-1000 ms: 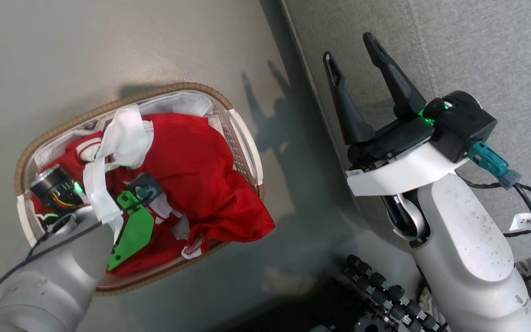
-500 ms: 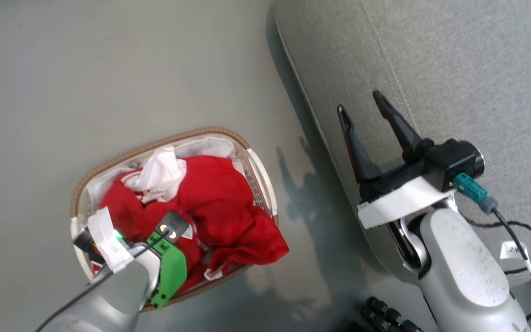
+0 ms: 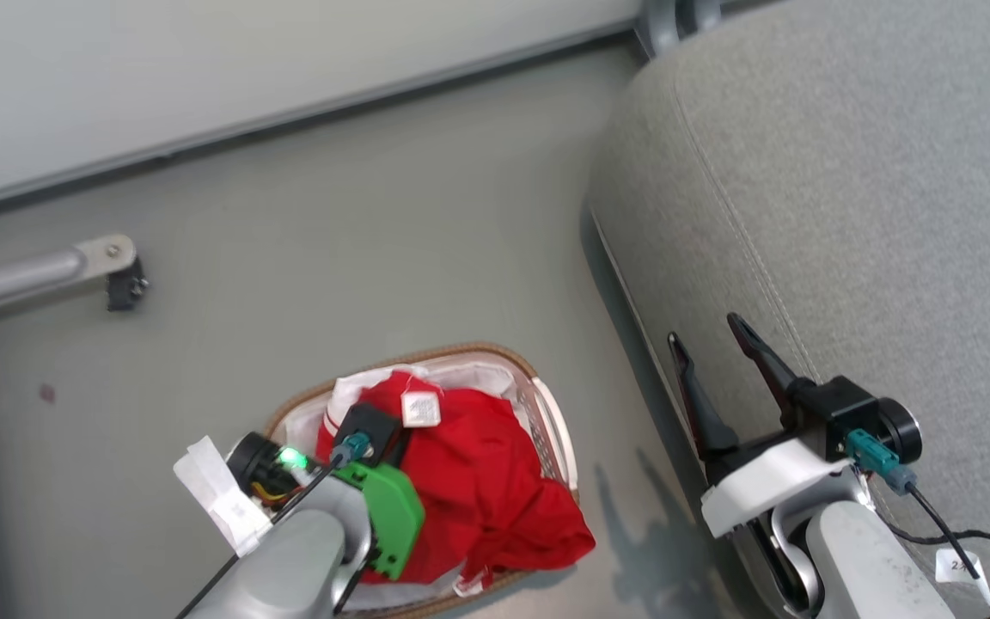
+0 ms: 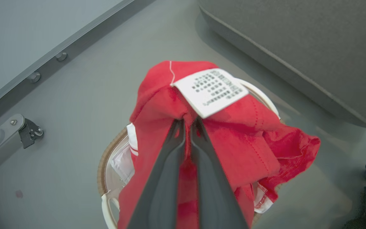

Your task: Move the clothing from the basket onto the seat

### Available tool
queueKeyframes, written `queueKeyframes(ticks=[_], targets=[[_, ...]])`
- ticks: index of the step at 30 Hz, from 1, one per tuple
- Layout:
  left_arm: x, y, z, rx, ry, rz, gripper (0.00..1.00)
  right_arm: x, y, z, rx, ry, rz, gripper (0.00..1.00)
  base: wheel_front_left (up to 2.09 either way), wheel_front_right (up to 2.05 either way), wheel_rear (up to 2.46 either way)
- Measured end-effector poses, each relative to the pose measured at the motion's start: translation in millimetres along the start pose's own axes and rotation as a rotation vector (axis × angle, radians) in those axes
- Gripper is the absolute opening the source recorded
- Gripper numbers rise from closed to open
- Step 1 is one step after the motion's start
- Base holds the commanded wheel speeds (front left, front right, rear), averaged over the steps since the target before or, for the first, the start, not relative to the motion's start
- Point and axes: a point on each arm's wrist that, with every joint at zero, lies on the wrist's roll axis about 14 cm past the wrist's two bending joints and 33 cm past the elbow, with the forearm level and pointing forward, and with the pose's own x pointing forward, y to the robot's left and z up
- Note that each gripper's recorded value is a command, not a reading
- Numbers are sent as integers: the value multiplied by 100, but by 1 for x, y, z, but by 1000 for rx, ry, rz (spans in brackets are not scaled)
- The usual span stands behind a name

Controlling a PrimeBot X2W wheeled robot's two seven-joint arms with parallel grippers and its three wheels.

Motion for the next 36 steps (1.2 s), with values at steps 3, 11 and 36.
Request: queueKeyframes(ticks=[3,11,36], targets=[[-13,1,44,-41,-154,48,0,-8,9,9,-2,-25,24,100,0,0,0],[-74,18,106,-155,-452,199,0,-28,32,21,-2,-60,91,100,0,0,0],[-166,22,210,-197,-898,227,0,-32,147,24,-114,-60,514,100,0,0,0]])
